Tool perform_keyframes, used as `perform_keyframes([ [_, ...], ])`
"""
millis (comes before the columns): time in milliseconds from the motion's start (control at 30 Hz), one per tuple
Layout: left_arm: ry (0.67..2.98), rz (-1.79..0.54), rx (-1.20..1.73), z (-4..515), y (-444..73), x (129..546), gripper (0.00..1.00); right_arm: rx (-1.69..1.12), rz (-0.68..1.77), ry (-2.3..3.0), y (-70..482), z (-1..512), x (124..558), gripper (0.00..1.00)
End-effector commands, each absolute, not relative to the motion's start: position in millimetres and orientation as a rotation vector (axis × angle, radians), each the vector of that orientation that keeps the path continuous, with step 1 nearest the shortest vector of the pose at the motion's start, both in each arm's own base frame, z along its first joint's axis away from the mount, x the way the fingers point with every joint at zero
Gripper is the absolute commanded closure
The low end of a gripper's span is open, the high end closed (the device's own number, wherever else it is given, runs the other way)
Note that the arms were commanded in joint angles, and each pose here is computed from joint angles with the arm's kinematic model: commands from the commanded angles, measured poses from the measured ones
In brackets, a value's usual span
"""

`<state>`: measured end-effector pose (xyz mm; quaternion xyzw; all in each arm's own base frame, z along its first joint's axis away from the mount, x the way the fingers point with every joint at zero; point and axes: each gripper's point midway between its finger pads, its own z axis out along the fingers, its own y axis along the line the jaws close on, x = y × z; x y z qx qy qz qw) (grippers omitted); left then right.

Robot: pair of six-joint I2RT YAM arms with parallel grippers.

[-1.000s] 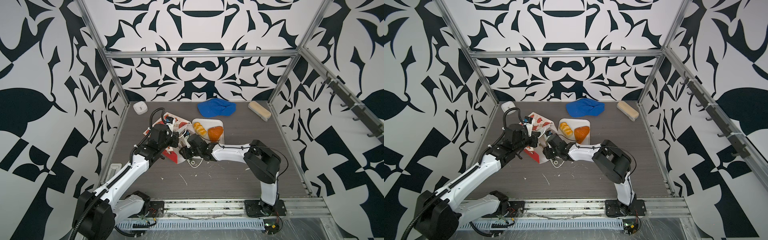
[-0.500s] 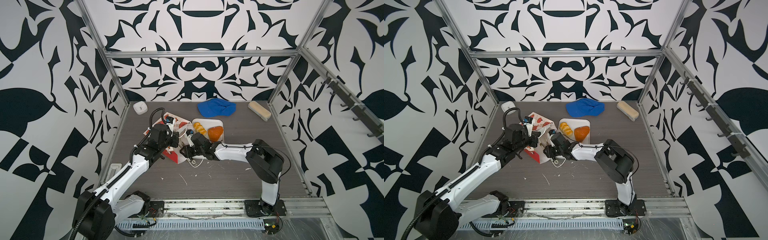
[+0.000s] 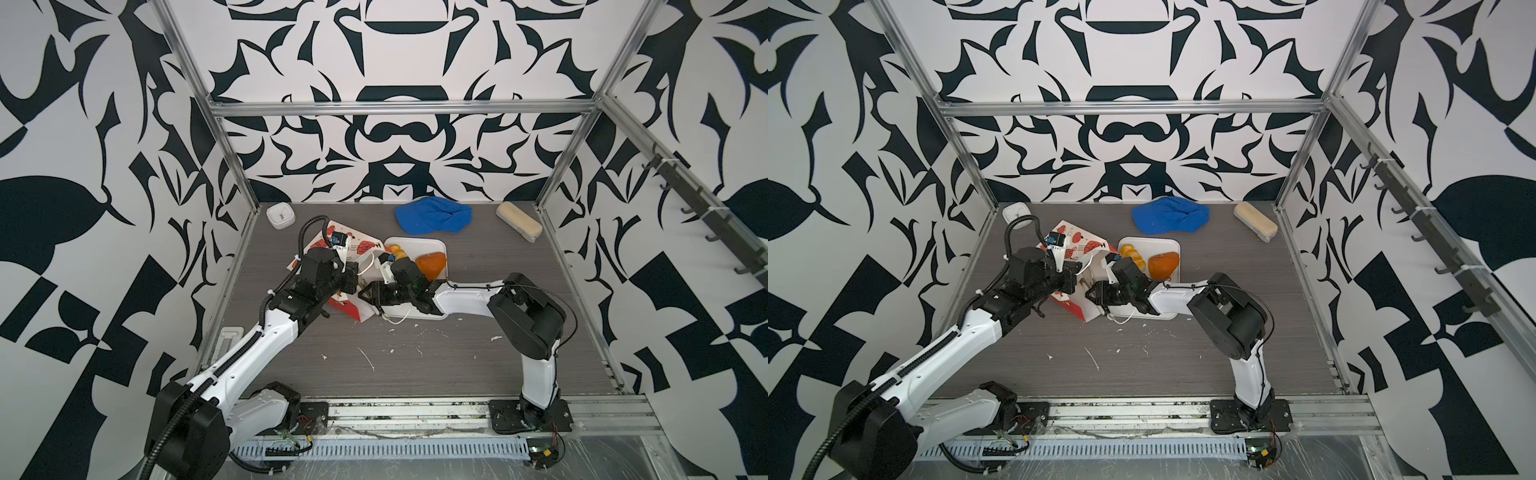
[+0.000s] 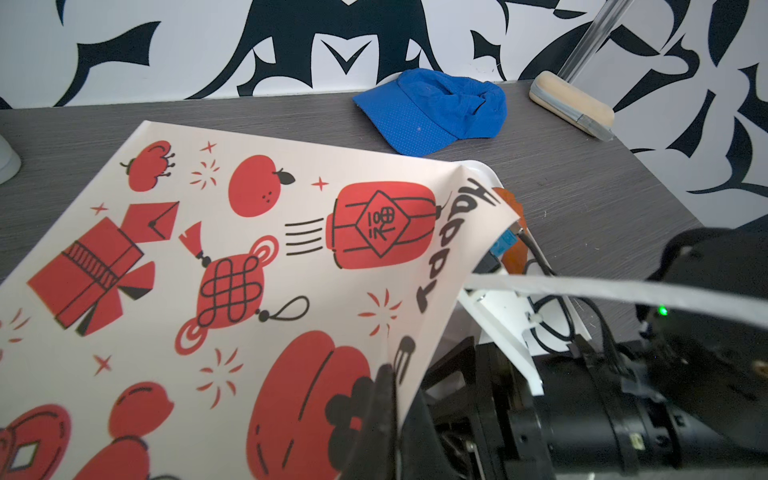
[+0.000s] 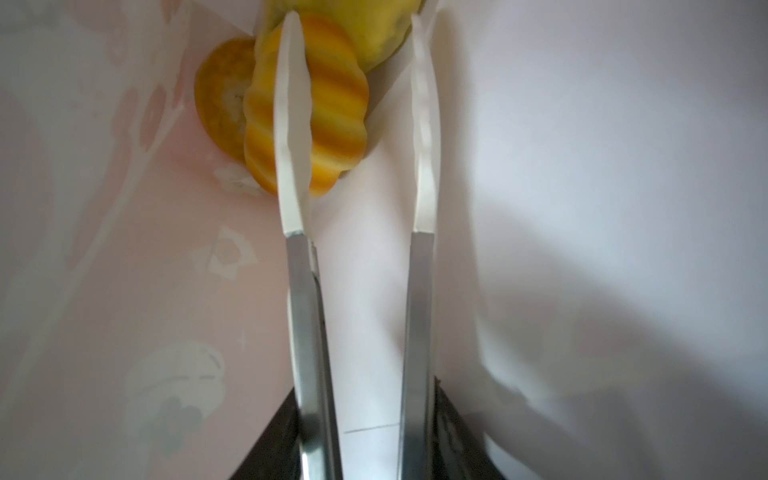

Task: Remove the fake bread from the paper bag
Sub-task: 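Close the tongs with the right gripper around the ridged yellow bread inside the bag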

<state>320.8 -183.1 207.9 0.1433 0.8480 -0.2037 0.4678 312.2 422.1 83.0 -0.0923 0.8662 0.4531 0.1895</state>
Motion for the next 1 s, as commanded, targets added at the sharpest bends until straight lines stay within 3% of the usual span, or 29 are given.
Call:
perform_keyframes([
  [0, 2.035, -0.567, 0.358, 220, -191, 317, 0.94, -0.197, 1.392, 2.352, 429, 107, 322, 0.53],
  [333, 2.061, -0.594, 0.379, 211, -199, 320, 0.93, -0.118, 1.548, 2.343, 435, 111, 327, 0.53],
  [667, 2.102, -0.602, 0.422, 198, -202, 314, 0.93, -0.196, 1.515, 2.384, 435, 116, 325, 0.55],
  [967, 2.138, -0.607, 0.47, 193, -201, 301, 0.93, -0.194, 1.628, 2.373, 438, 124, 330, 0.53],
])
